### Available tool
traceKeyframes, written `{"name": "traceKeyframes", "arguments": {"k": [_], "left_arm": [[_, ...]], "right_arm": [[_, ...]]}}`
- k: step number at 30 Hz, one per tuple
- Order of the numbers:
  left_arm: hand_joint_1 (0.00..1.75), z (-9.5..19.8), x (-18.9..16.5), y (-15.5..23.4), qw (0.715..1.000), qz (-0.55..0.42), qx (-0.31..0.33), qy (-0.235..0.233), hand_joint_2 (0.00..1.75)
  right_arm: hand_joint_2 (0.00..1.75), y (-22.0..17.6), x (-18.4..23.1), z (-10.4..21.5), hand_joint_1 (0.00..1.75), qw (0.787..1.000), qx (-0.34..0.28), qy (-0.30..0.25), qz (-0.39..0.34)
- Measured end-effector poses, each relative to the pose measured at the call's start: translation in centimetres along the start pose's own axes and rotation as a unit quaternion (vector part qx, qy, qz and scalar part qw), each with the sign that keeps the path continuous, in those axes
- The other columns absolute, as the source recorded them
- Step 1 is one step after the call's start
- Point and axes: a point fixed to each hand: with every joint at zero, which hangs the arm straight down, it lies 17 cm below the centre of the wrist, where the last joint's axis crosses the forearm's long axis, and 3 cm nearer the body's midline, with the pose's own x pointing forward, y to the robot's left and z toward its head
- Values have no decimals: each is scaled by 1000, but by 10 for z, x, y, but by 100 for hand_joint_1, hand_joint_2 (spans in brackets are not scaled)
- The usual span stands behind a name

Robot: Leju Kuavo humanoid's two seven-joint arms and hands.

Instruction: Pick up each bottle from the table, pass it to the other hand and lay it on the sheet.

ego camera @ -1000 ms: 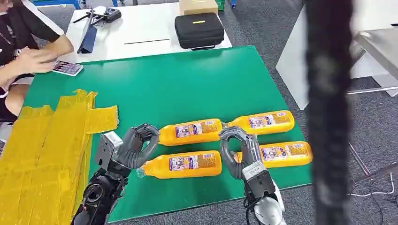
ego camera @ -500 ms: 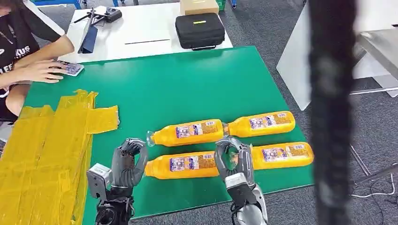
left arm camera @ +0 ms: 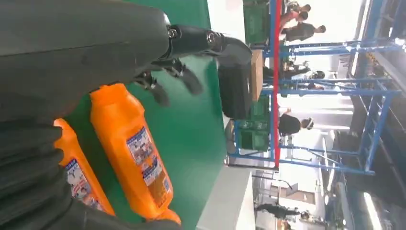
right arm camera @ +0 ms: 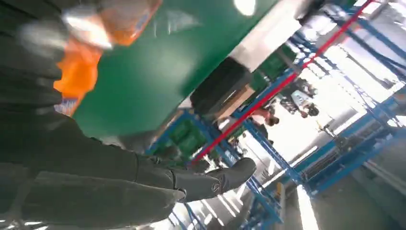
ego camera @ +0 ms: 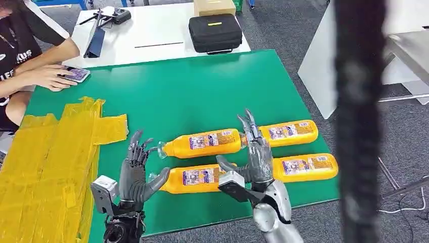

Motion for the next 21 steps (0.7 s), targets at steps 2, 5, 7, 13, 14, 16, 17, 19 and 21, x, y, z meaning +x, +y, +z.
{"name": "traceKeyframes", "arguments": {"k": [2, 5, 7, 13, 14, 16, 17, 19, 21], "left_arm": [[0, -1, 1, -3, 1000, 4, -7, -2, 175], [0, -2, 1, -6, 1000, 7, -15, -3, 175], [0, -3, 1, -8, 1000, 8, -18, -3, 175], [0, -5, 2, -10, 1000, 10, -24, -5, 175], [0, -5, 2, -10, 1000, 11, -26, -4, 175], [0, -6, 3, -11, 999, 13, -29, -4, 175], [0, -7, 3, -12, 999, 13, -30, -5, 175], [0, -9, 4, -12, 999, 14, -32, -6, 175], [0, -10, 4, -13, 999, 15, -34, -6, 175]], "right_arm": [[175, 4, -7, -7, 0, 999, 22, 2, 41], [175, 6, -20, -24, 0, 994, 47, 4, 96], [175, 13, -33, -36, 0, 990, 78, 9, 118], [175, 36, -60, -68, 0, 975, 157, 14, 157], [175, 43, -63, -70, 0, 971, 175, 11, 163], [175, 59, -68, -75, 0, 962, 210, 5, 176], [175, 65, -70, -77, 0, 957, 226, 0, 181], [175, 82, -75, -82, 0, 947, 258, -6, 189], [175, 98, -76, -83, 0, 940, 283, -12, 191]]}}
